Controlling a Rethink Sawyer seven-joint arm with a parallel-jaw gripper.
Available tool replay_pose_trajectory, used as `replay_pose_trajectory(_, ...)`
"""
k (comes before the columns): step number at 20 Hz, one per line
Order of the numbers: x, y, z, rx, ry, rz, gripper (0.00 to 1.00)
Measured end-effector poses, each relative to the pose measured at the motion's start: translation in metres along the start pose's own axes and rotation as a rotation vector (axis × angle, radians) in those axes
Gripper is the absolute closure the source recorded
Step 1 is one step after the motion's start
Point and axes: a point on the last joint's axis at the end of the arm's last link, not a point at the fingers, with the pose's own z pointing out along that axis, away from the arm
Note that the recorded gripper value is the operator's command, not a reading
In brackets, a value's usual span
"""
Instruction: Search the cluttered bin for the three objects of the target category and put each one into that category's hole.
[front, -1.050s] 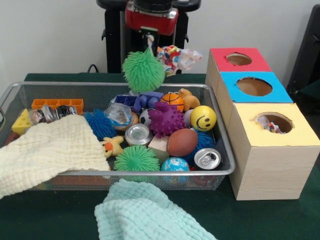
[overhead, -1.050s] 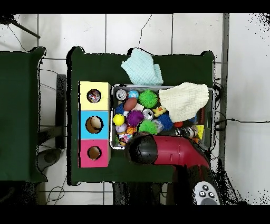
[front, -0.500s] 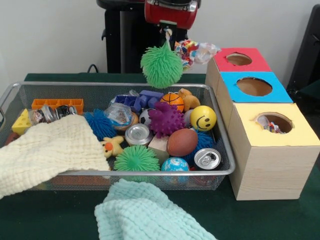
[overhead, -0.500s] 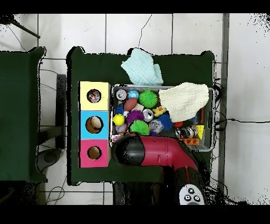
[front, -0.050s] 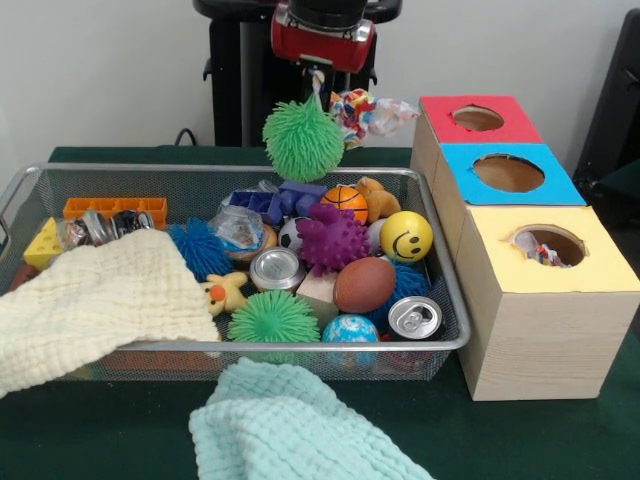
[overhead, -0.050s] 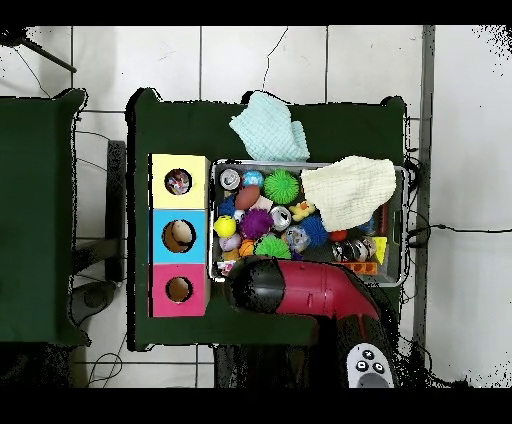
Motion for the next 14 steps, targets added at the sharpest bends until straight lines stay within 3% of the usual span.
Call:
replay_pose_trajectory(5, 0.002, -0.002, 0.015, -0.004, 0.038, 0.026, 1.00)
replay_pose_trajectory(9, 0.001, 0.001, 0.025, -0.022, 0.077, 0.075, 1.00)
replay_pose_trajectory(14, 0.005, 0.011, 0.023, -0.026, 0.110, 0.127, 1.00)
